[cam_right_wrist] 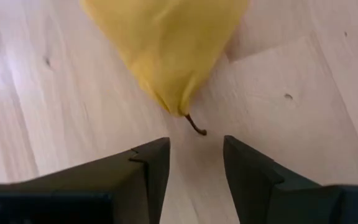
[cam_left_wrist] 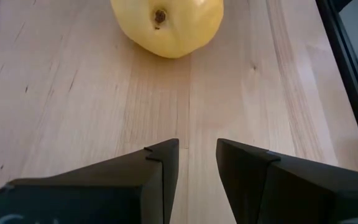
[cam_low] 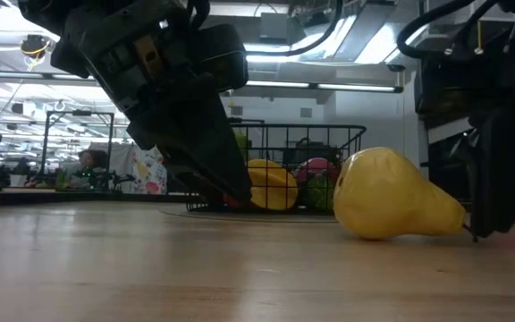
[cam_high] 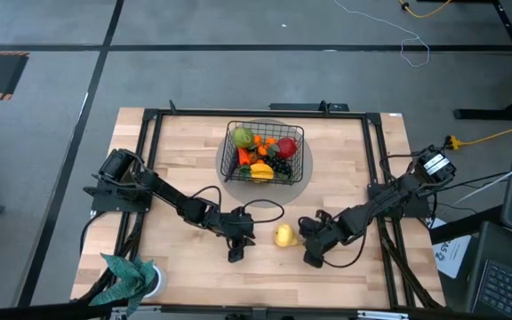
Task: Build produce basket
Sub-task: Put the yellow pear into the black wire basket
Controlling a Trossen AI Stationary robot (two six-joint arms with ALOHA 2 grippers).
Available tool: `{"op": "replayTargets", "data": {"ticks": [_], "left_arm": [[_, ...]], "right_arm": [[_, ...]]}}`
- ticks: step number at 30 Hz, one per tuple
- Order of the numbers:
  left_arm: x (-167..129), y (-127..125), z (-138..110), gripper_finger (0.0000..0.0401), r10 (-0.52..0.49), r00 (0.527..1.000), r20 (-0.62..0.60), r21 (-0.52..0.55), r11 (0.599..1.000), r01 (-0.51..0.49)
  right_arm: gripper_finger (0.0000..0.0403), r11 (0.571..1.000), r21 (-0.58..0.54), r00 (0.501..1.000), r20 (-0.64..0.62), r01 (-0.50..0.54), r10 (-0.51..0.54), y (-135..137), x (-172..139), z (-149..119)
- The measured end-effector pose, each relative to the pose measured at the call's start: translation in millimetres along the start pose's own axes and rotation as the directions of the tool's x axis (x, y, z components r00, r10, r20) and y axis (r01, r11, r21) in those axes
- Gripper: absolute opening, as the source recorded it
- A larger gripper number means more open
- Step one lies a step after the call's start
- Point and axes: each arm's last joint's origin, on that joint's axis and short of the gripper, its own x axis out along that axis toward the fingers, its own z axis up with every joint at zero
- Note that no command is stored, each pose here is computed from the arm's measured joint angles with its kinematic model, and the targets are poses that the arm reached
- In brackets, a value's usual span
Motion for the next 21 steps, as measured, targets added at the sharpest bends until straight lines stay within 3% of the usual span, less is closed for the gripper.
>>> {"op": "replayTargets", "data": {"ticks": [11,21], "left_arm": [[0.0,0.1,0.0,0.0096,0.002,1.0,0.001,0.0,1.0,-0.002],[0.0,0.1,0.0,0.0096,0.002,1.0,0.001,0.0,1.0,-0.002]], "right_arm": [[0.0139,0.998,-0.037,0.997,0.061,0.041,-0.039,-0.9,0.1,2.3],[0.0139,0.996,-0.084,0.996,0.092,0.008,0.0,3.6,4.9,4.8]]}}
